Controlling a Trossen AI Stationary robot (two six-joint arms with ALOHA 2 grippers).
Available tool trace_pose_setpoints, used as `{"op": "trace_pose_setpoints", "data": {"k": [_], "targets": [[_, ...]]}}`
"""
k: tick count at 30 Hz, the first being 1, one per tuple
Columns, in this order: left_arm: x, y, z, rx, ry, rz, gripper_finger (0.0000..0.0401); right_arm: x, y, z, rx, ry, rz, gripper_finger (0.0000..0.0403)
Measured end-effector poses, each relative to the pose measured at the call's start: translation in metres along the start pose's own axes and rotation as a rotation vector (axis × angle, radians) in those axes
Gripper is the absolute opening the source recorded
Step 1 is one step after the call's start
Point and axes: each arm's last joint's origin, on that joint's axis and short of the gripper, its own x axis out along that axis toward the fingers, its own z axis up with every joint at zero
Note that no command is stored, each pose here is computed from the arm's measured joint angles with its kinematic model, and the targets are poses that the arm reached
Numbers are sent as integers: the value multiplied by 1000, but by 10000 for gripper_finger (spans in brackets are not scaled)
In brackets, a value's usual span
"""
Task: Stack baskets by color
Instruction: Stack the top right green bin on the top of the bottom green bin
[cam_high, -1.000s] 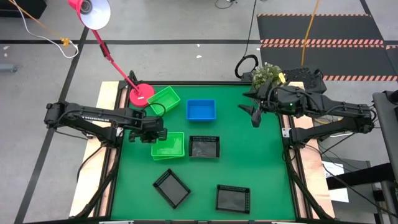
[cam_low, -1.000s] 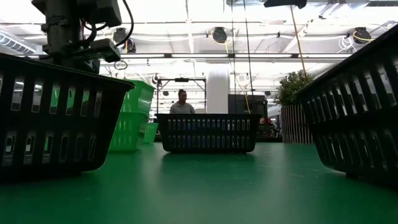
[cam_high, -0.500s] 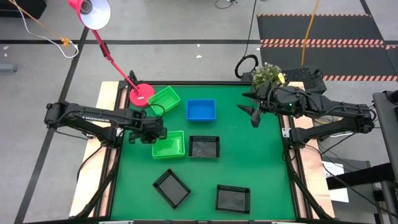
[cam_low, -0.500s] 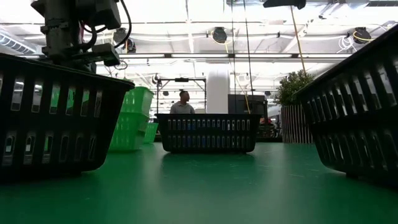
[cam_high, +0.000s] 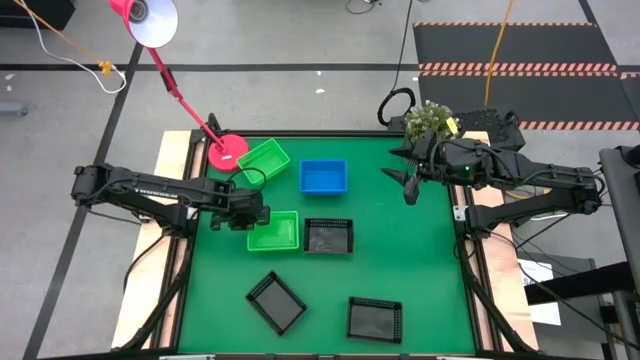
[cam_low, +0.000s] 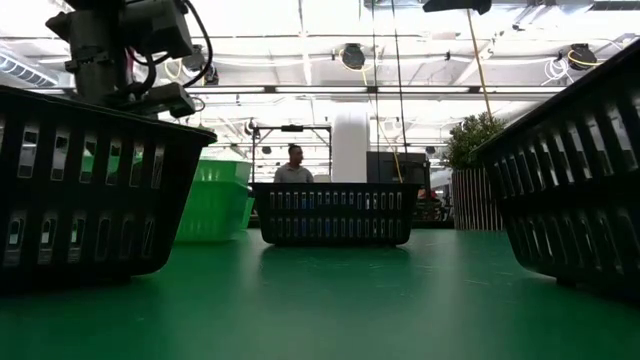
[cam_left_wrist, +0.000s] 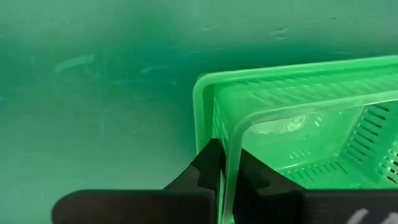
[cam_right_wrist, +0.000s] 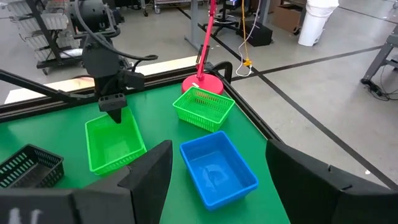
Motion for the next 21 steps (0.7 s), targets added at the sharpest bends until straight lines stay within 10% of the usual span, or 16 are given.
{"op": "trace_pose_setpoints", "data": {"k": [21], "targets": [[-6, -7, -1, 18, 6, -42, 163, 0, 0, -2, 1, 19, -2, 253]]}}
